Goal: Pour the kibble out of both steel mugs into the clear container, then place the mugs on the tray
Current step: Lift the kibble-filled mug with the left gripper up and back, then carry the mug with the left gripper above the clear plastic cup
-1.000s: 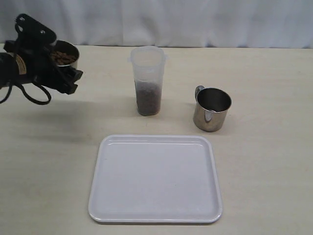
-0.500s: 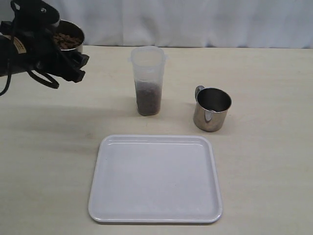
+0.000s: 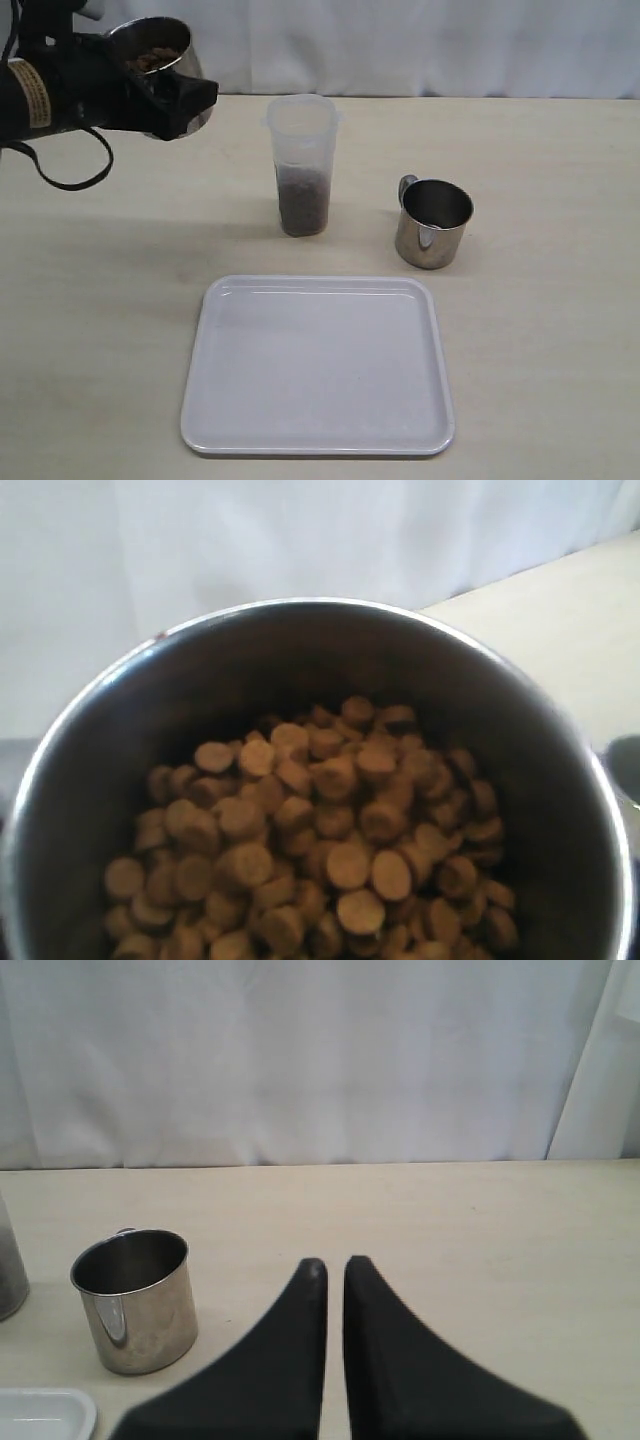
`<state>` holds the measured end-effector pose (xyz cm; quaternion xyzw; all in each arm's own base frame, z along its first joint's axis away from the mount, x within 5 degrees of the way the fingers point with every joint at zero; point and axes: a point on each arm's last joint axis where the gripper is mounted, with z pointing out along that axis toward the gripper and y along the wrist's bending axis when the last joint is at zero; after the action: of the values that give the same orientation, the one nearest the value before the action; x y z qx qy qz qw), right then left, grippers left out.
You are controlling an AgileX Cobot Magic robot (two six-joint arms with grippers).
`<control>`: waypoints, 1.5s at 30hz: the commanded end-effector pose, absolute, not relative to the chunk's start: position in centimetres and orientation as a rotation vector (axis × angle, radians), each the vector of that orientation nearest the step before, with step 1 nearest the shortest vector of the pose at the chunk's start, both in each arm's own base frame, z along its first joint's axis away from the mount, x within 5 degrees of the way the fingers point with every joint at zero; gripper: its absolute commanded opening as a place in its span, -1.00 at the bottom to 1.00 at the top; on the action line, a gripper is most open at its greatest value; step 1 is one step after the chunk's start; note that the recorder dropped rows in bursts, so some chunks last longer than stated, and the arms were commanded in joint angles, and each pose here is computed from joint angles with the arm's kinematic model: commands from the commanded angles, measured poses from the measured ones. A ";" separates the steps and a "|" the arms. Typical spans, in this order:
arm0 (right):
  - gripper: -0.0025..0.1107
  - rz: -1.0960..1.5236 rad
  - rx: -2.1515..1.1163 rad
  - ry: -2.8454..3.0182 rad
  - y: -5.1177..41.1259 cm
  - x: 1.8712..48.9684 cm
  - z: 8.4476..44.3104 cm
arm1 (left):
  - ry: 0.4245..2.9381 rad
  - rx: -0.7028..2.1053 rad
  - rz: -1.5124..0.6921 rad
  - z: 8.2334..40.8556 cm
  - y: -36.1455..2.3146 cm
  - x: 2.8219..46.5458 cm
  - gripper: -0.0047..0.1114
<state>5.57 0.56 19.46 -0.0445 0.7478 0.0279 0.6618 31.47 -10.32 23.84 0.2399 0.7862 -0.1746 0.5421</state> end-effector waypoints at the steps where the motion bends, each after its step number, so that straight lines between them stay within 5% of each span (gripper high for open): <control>1: -0.87 0.068 -0.100 1.691 0.6 5.5 19.4 | 1.945 0.587 -0.368 23.3 -8.4 31.9 -0.92; 9: -0.87 0.068 -0.100 1.691 0.6 5.5 19.4 | 2.090 0.663 0.145 23.2 -8.7 32.1 -0.92; 19: -0.87 0.068 -0.100 1.691 0.6 5.5 19.4 | 1.896 0.684 0.635 25.5 -12.9 31.2 -0.92; 28: -0.87 0.068 -0.100 1.691 0.6 5.5 19.4 | 1.844 0.772 0.529 25.8 -16.0 32.2 -0.92; 45: -0.87 0.068 -0.100 1.691 0.6 5.5 19.4 | 1.754 0.878 0.680 24.5 -19.7 33.7 -0.92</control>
<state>5.57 0.56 19.46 -0.0445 0.7478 0.0279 0.6618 33.54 -19.86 23.60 0.3755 0.7377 0.2628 0.4958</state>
